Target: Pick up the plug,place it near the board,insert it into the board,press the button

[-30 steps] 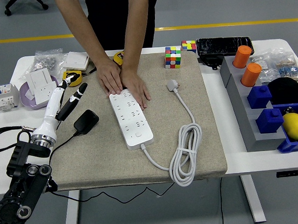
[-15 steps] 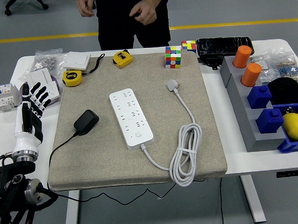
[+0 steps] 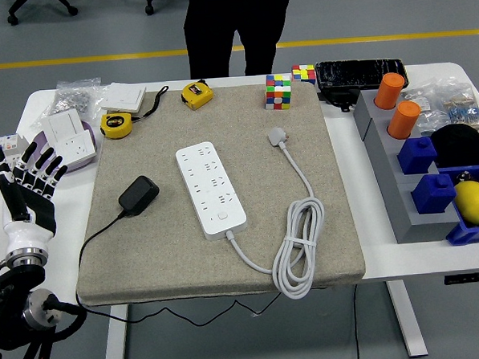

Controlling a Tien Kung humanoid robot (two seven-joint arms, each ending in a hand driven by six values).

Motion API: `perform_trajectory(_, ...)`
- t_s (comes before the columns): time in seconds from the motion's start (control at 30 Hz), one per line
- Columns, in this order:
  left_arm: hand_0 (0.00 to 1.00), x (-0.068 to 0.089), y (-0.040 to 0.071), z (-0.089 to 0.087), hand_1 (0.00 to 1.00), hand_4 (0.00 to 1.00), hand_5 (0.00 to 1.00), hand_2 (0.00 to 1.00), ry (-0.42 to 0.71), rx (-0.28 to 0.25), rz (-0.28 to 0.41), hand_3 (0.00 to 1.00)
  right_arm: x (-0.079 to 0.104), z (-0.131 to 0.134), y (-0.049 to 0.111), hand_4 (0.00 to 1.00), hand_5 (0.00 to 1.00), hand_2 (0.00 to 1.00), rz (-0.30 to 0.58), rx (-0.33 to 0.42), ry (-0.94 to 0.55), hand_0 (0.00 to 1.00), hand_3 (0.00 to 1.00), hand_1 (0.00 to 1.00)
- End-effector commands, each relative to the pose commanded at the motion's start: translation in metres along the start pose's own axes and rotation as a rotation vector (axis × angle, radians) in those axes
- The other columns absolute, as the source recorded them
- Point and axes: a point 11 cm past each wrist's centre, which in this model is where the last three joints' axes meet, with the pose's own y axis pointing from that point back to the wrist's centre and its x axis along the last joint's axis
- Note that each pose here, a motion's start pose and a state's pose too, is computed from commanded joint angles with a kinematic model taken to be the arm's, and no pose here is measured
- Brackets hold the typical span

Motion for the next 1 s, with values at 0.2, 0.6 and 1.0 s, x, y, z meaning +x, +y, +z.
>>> perform_trajectory(0.2,0.675,-0.003,0.000,0.000,0.668,0.998,0.848,0.656,-0.013,0.003,-0.011,0.750,-0.005,0.001,0.000,0.998,0.998,0.816,-0.013,-0.001,0.034,0.858,0.829,0.852)
perform_trajectory(0.6,0.660,-0.008,0.000,0.002,0.662,0.976,0.795,0.647,-0.105,-0.003,-0.015,0.718,0.007,0.005,0.001,0.843,0.483,0.405,0.089,-0.058,0.151,0.600,0.362,0.454)
perform_trajectory(1.0,0.655,-0.021,-0.001,0.010,0.671,0.964,0.772,0.670,-0.334,-0.030,-0.091,0.729,0.004,0.009,0.001,0.894,0.561,0.709,0.065,-0.088,0.105,0.758,0.668,0.696)
